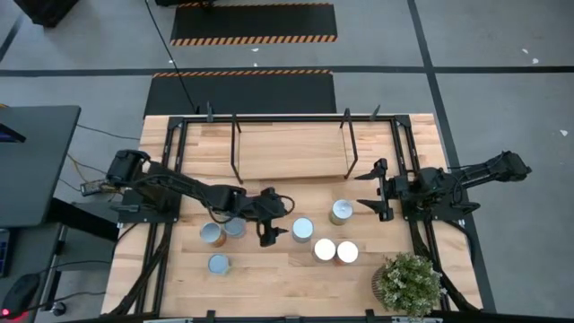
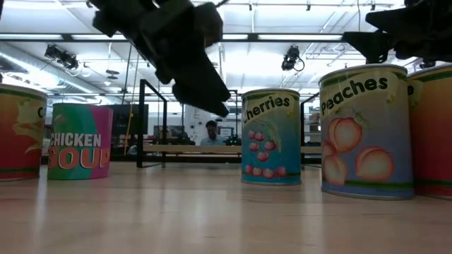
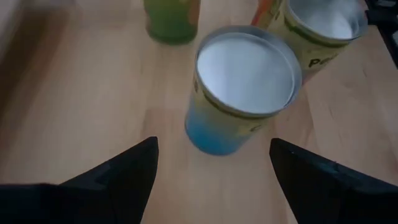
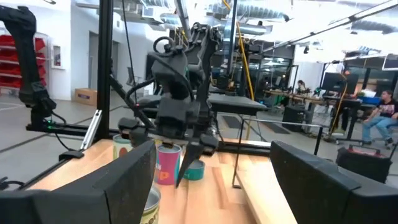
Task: Pick and place cans onto a shelf
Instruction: Put the canned cherries on the shelf
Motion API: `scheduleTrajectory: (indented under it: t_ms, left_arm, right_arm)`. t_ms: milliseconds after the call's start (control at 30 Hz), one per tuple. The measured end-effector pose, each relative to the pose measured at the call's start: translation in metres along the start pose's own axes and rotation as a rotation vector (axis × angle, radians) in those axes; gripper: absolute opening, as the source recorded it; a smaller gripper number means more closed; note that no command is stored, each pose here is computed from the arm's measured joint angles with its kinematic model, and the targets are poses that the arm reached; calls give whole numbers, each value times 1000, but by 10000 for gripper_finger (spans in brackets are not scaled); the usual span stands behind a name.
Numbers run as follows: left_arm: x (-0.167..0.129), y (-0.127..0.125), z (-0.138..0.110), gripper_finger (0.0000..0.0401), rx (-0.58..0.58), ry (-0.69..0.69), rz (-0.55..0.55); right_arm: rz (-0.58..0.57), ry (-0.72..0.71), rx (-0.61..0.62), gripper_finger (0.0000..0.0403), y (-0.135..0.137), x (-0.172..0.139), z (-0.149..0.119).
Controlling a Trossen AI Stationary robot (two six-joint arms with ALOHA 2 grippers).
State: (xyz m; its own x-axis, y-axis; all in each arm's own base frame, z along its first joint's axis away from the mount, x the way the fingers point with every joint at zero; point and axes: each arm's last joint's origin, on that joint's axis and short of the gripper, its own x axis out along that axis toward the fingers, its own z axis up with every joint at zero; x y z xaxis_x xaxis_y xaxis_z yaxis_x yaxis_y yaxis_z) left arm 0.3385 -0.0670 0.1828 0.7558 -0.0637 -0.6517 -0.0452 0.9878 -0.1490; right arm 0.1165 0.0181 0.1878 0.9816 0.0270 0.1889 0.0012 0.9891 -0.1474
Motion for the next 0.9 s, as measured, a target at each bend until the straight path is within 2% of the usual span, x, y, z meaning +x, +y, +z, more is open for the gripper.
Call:
scheduleTrajectory:
  t_ms: [200,267,500,667,900]
  left_arm:
    - [23,-3,-4,316,-73,95,-8]
    - [27,-7,-6,316,-61,121,-7]
    - [35,-18,-12,316,120,102,43]
    - [34,-15,-11,316,127,74,128]
    - [34,-15,-13,316,98,111,84]
  right_arm:
    - [9,-20,-76,323,0,0,2]
    - [18,-22,-80,323,0,0,2]
    - [23,-17,-103,323,1,0,1]
    - [22,-17,-119,323,1,0,1]
    - [22,-18,-110,323,0,0,1]
